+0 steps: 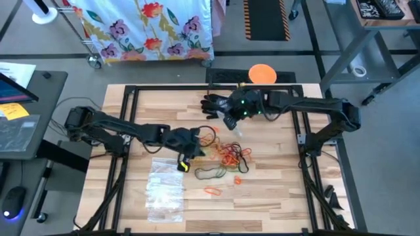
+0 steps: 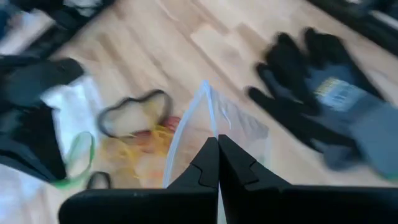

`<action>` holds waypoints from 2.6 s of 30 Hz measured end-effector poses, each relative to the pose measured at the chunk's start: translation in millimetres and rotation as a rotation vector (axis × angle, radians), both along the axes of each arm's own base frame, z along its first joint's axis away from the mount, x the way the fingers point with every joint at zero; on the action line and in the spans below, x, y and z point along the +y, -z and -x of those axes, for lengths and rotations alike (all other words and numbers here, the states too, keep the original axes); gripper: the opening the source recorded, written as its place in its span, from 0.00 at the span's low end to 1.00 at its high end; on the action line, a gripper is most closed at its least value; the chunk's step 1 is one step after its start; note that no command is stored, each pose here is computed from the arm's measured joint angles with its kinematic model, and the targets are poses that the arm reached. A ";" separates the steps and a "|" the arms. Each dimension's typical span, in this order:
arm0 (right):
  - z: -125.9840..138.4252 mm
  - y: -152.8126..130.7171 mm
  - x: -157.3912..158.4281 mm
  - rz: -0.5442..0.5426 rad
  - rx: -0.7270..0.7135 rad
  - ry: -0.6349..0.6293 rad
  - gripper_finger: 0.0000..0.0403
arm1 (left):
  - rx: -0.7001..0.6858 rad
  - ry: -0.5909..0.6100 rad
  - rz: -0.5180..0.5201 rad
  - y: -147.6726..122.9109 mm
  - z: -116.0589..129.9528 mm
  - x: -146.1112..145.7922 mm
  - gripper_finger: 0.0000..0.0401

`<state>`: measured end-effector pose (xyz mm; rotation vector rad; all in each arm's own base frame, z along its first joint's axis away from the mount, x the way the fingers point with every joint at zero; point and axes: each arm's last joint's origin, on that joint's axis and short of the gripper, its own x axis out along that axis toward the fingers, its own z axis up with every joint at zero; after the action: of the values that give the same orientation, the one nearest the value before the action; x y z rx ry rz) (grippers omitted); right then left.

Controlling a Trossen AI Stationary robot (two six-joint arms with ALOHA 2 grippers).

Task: Sort rubber bands
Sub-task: Put the green rubber band into the transparent zip bag

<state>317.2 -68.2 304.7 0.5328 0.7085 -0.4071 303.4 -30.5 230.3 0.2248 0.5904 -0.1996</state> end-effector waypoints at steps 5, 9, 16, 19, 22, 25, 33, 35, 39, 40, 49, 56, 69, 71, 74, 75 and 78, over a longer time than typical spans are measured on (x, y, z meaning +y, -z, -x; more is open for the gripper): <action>-8.1 2.1 23.7 -0.031 -0.033 -0.042 0.00 | -0.286 -0.039 -0.131 -21.4 -12.6 -9.4 0.00; -10.9 3.0 37.5 -0.052 -0.038 -0.062 0.00 | -0.410 -0.060 -0.240 -30.9 -17.4 -7.6 0.00; -12.7 1.8 47.4 -0.051 -0.056 -0.063 0.00 | -0.498 -0.115 -0.255 -40.6 -20.3 10.7 0.00; -13.7 0.6 47.4 -0.055 -0.073 -0.057 0.00 | -0.492 -0.114 -0.218 -36.6 -23.8 18.7 0.00; -14.2 -0.1 45.1 -0.053 -0.083 -0.051 0.00 | -0.473 -0.109 -0.210 -30.4 -29.9 23.6 0.00; -13.8 0.0 40.7 -0.056 -0.083 -0.035 0.00 | -0.444 -0.100 -0.202 -25.9 -39.7 24.3 0.00; -13.9 -1.3 38.3 -0.082 -0.096 -0.055 0.00 | -0.324 -0.132 -0.228 -16.5 -52.8 26.2 0.00; -13.7 -1.2 38.9 -0.095 -0.096 -0.069 0.00 | -0.277 -0.162 -0.225 -14.0 -52.4 27.2 0.00; -13.7 -1.2 39.3 -0.107 -0.096 -0.080 0.00 | -0.190 -0.224 -0.156 -19.2 -52.2 28.9 0.00; -13.7 -1.2 39.2 -0.108 -0.096 -0.079 0.00 | -0.163 -0.235 -0.135 -21.2 -52.4 28.9 0.00; -13.9 -1.5 45.7 -0.127 -0.098 -0.082 0.00 | 0.045 -0.280 -0.035 -45.4 -51.4 30.0 0.00; -14.0 -2.2 41.7 -0.138 -0.109 -0.058 0.00 | 0.151 -0.245 0.031 -56.1 -47.6 31.9 0.00; -14.1 -2.3 42.3 -0.146 -0.110 -0.052 0.00 | 0.111 -0.128 0.158 -62.8 -50.1 42.7 0.08; -13.9 -2.1 42.3 -0.146 -0.107 -0.052 0.00 | 0.084 -0.113 0.144 -66.6 -49.6 41.9 0.14; -13.4 -1.5 42.3 -0.143 -0.098 -0.054 0.00 | 0.057 -0.128 0.131 -74.1 -45.6 41.6 0.23; -13.4 -1.5 42.1 -0.142 -0.098 -0.054 0.00 | 0.047 -0.146 0.121 -77.2 -43.6 42.1 0.26; -13.1 -1.1 42.1 -0.139 -0.092 -0.058 0.00 | 0.001 -0.161 0.087 -89.6 -36.1 42.9 0.33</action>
<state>330.3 -26.1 305.8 0.6565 0.6645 -0.2789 339.5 12.4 319.9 0.0923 0.5963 -0.0697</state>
